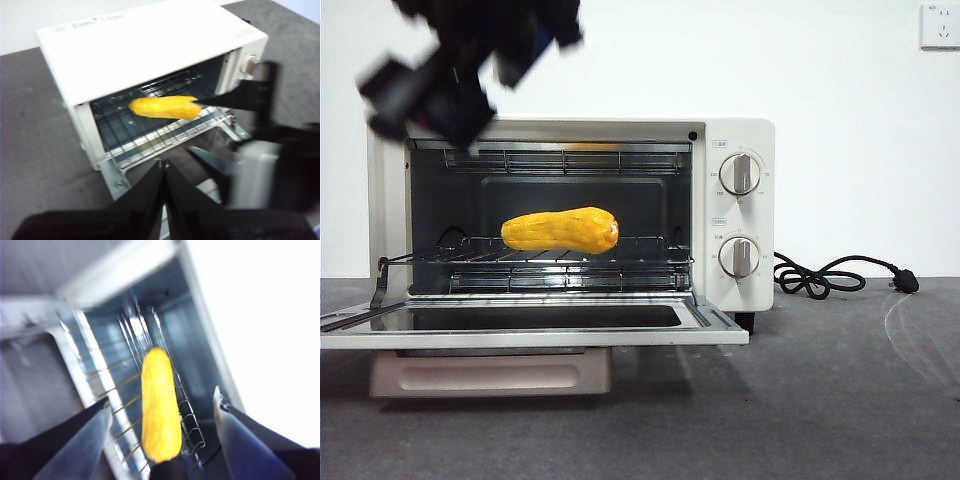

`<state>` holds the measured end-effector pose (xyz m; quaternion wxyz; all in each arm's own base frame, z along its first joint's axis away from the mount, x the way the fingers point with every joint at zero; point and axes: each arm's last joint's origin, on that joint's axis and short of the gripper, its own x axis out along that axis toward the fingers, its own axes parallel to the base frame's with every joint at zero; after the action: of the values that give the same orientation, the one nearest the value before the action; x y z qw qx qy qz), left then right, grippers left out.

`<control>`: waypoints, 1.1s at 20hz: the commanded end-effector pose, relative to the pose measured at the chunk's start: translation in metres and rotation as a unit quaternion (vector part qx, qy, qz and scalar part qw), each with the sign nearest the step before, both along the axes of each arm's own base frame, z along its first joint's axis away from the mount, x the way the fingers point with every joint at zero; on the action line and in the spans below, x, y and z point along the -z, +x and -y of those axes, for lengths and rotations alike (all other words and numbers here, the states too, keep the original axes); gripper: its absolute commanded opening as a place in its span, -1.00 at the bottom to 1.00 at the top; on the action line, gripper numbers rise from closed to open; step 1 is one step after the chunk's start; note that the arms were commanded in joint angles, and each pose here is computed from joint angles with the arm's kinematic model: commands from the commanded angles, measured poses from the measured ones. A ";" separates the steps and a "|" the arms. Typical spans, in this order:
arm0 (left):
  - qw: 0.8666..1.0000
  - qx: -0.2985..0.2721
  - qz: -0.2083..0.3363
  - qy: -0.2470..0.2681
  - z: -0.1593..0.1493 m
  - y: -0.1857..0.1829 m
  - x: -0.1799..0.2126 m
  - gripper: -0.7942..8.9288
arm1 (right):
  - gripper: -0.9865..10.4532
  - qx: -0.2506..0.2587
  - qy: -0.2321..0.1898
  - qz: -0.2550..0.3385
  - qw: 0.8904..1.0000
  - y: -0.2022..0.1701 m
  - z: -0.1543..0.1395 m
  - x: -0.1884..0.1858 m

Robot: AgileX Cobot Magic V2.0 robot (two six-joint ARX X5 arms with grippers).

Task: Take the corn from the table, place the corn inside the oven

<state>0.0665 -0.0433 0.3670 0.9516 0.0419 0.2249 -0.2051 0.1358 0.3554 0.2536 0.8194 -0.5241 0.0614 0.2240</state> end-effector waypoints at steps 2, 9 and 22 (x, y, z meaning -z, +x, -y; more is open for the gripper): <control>0.999 0.005 0.033 0.012 0.004 0.006 -0.004 -0.85 | -0.23 0.005 0.039 -0.045 0.998 -0.028 0.015 -0.016; 0.997 0.018 0.065 0.026 0.019 0.026 -0.009 -0.85 | -0.74 -0.018 0.054 -0.140 0.989 -0.065 0.051 -0.041; 0.989 0.107 -0.083 0.055 0.051 0.088 0.027 -0.85 | -0.84 -0.048 0.179 -0.296 0.937 -0.073 0.137 -0.101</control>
<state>0.1538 -0.0952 0.3407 0.9016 0.0997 0.3082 -0.2865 0.0626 0.2189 0.3562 0.8273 -0.2974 0.2247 0.4204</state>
